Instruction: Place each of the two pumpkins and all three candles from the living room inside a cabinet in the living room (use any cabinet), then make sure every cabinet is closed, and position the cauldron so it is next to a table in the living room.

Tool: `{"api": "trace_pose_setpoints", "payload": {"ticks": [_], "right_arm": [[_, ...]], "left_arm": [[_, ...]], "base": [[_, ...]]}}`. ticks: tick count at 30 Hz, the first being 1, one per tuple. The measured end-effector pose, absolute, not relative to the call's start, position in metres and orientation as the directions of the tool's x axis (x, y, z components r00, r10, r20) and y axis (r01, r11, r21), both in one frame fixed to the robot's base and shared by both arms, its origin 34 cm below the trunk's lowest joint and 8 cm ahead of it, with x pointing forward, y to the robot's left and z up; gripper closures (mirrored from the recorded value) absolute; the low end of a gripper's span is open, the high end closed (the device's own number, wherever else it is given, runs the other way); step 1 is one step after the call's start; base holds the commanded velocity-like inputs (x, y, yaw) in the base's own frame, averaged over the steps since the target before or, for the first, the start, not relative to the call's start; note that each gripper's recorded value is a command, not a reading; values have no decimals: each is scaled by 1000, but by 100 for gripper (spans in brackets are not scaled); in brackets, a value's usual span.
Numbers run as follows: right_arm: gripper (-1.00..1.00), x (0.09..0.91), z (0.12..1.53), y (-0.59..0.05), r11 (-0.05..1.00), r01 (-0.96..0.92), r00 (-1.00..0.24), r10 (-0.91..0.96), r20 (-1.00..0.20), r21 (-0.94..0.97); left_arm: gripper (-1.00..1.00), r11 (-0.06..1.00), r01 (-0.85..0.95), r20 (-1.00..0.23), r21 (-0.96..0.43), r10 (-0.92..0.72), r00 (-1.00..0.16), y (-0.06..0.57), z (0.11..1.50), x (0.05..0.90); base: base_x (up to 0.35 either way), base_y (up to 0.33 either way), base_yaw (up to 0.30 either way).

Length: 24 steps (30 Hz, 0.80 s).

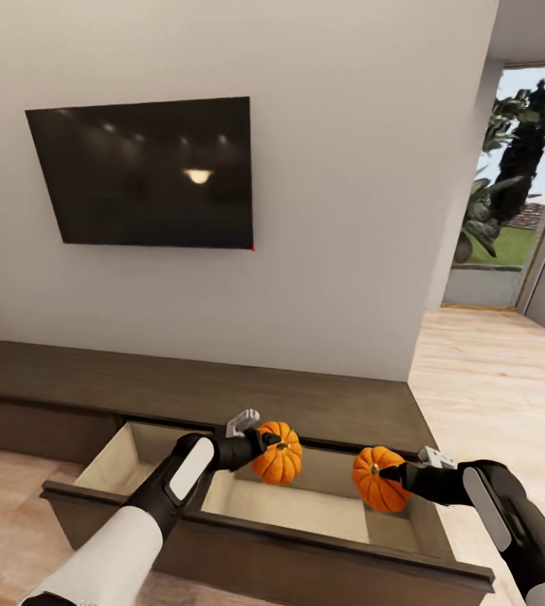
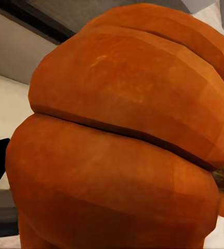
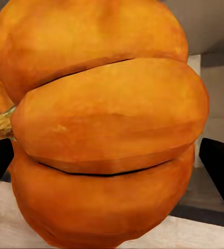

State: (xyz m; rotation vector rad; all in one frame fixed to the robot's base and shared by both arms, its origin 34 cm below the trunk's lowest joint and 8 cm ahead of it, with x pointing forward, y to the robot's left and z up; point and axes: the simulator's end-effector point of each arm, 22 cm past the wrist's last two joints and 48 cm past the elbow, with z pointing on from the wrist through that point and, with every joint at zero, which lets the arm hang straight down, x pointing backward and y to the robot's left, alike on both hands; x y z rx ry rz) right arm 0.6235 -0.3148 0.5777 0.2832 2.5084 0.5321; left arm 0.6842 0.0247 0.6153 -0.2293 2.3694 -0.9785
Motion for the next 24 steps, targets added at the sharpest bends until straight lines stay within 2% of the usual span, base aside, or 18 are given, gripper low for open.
{"api": "trace_pose_setpoints", "payload": {"ticks": [5, 9, 11, 12, 18, 24], "right_arm": [[100, 623, 562, -297, 881, 107, -846, 324, -423, 461], [100, 626, 558, -264, 876, 81, -859, 304, -413, 475], [100, 629, 566, -238, 832, 72, -856, 335, -394, 550], [100, 628, 560, -236, 856, 64, -862, 306, -404, 514], [100, 630, 563, -230, 845, 59, -859, 315, -404, 532], [100, 628, 558, -237, 874, 49, -862, 282, -422, 484]], "left_arm": [[100, 742, 56, -409, -668, -303, -861, 19, 594, 669], [100, 754, 72, -406, -653, -267, -874, 14, 586, 660], [100, 754, 71, -405, -652, -268, -874, 15, 586, 660], [100, 754, 67, -401, -654, -271, -875, 15, 585, 660], [100, 757, 61, -399, -651, -273, -875, 20, 582, 659], [100, 757, 51, -394, -652, -280, -876, 25, 579, 659]], "base": [[211, -43, -39], [27, -5, -252], [3, -1, -207], [1, 0, -78], [0, 16, -54], [0, 157, -270]]}}
